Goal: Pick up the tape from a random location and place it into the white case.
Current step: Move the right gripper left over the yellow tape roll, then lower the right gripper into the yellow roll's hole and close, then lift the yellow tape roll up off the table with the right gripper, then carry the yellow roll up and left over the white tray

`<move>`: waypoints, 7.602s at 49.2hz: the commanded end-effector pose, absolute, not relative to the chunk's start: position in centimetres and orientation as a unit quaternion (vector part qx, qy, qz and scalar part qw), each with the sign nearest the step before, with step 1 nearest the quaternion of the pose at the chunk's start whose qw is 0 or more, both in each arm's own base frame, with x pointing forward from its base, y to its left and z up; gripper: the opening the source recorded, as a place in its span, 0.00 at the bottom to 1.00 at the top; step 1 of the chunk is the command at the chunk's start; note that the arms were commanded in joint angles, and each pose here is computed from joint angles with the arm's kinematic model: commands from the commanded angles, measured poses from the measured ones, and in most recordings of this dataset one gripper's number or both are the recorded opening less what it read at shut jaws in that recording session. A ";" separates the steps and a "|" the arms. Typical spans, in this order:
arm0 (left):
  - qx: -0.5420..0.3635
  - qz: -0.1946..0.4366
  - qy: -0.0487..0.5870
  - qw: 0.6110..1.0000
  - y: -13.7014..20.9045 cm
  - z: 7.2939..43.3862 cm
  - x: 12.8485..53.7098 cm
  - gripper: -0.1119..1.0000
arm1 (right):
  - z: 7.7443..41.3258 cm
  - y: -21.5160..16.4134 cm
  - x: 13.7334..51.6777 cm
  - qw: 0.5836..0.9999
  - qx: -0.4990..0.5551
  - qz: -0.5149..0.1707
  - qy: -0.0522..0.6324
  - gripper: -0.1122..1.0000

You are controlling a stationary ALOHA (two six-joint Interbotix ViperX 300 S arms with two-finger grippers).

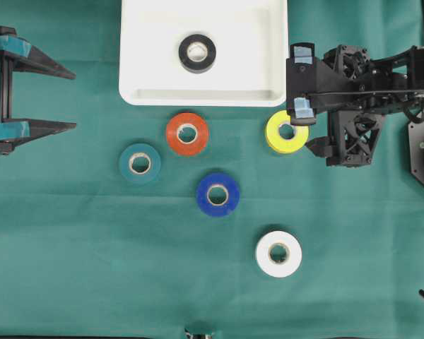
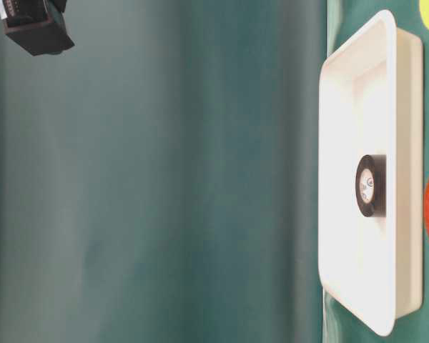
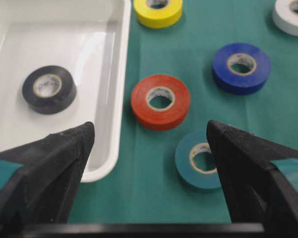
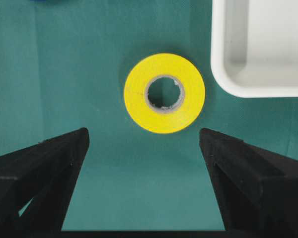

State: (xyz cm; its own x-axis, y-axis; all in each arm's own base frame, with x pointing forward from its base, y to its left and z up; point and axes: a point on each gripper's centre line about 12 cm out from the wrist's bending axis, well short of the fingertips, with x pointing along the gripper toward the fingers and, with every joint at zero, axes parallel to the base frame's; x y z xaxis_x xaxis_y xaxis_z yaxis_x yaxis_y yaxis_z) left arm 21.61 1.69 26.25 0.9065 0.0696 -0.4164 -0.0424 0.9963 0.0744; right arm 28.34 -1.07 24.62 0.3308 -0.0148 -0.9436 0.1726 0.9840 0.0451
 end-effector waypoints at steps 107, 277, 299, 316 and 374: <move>0.029 0.038 0.209 0.977 2.1 26.1 21.7 0.94 | 11.1 -0.5 31.4 0.800 0.092 -0.074 0.589 0.93; 0.029 0.037 0.211 0.976 2.1 25.9 21.6 0.94 | 34.7 -1.3 30.5 0.796 0.068 -0.125 0.589 0.36; 0.029 0.037 0.212 0.976 2.1 25.8 21.6 0.94 | 34.8 -1.3 30.5 0.796 0.068 -0.125 0.588 0.36; 0.029 0.037 0.212 0.976 2.1 25.8 21.6 0.94 | 34.7 -1.3 30.5 0.795 0.068 -0.125 0.589 0.36; 0.028 0.037 0.217 0.975 2.0 25.4 21.4 0.94 | 34.1 -13.3 28.7 0.783 0.085 -0.250 0.564 0.36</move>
